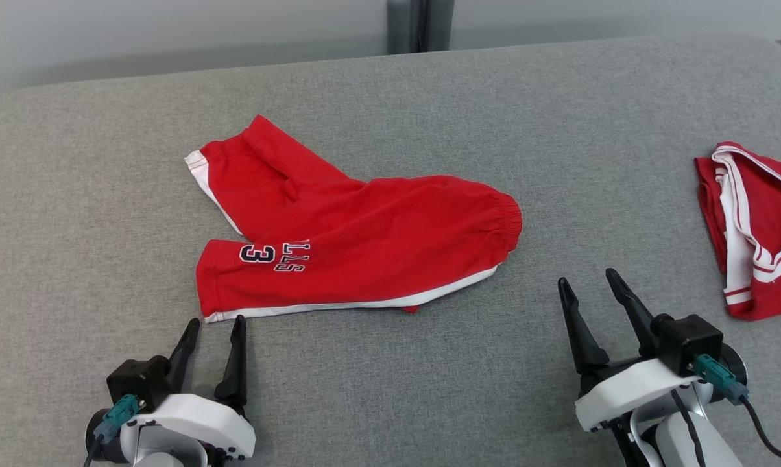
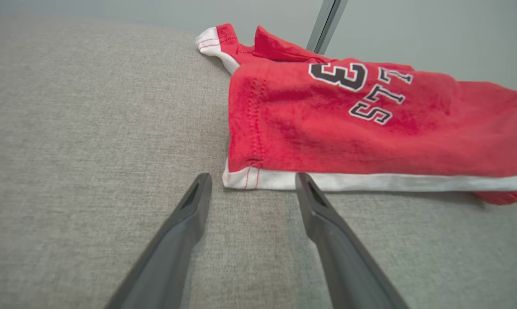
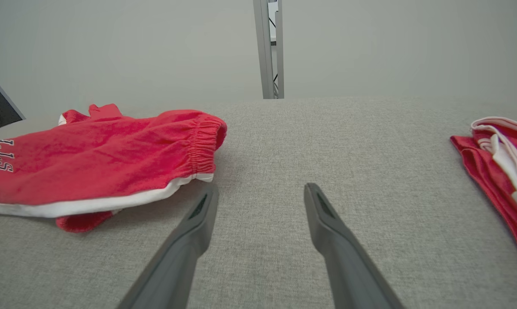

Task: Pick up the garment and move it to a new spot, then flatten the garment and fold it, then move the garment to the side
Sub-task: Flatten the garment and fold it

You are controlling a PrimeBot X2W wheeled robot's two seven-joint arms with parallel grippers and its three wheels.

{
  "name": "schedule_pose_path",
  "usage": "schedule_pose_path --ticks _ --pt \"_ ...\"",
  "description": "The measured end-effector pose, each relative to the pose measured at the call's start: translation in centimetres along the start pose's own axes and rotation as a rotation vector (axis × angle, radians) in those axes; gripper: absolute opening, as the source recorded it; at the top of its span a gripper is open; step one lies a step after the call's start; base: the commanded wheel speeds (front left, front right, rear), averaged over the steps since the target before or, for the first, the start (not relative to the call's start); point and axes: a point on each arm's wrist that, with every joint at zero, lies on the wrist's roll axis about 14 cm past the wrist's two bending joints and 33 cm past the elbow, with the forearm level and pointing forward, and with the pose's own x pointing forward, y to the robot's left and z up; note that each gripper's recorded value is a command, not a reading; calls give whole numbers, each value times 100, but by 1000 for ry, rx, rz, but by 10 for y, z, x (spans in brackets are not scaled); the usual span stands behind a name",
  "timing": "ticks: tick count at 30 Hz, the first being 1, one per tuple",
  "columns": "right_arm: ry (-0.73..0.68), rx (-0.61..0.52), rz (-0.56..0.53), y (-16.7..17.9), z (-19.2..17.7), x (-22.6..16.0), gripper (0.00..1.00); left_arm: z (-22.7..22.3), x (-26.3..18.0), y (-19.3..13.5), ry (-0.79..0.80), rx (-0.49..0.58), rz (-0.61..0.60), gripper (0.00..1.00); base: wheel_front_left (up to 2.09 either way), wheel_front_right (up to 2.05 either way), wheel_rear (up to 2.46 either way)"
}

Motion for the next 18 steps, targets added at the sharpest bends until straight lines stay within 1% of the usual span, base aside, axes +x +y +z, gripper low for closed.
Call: schedule_pose_path --ticks 10,11,12,13,14,18 --pt "13 5 -30 -11 -5 1 100 -3 12 -1 10 8 -8 100 0 0 0" --pt "14 5 -33 -12 -5 1 100 -2 13 0 8 9 -8 78 0 0 0" --pt "16 6 -35 -13 -6 1 100 -2 14 -1 9 15 -13 45 0 0 0" --pt "16 6 -38 -14 -6 2 100 -3 14 -1 10 15 -15 7 0 0 0" --pt "15 8 -42 -15 -6 2 100 -3 14 -2 11 15 -16 0 0 0 0" --pt "11 10 -47 -17 -4 3 100 -4 14 -1 13 16 -17 0 0 0 0"
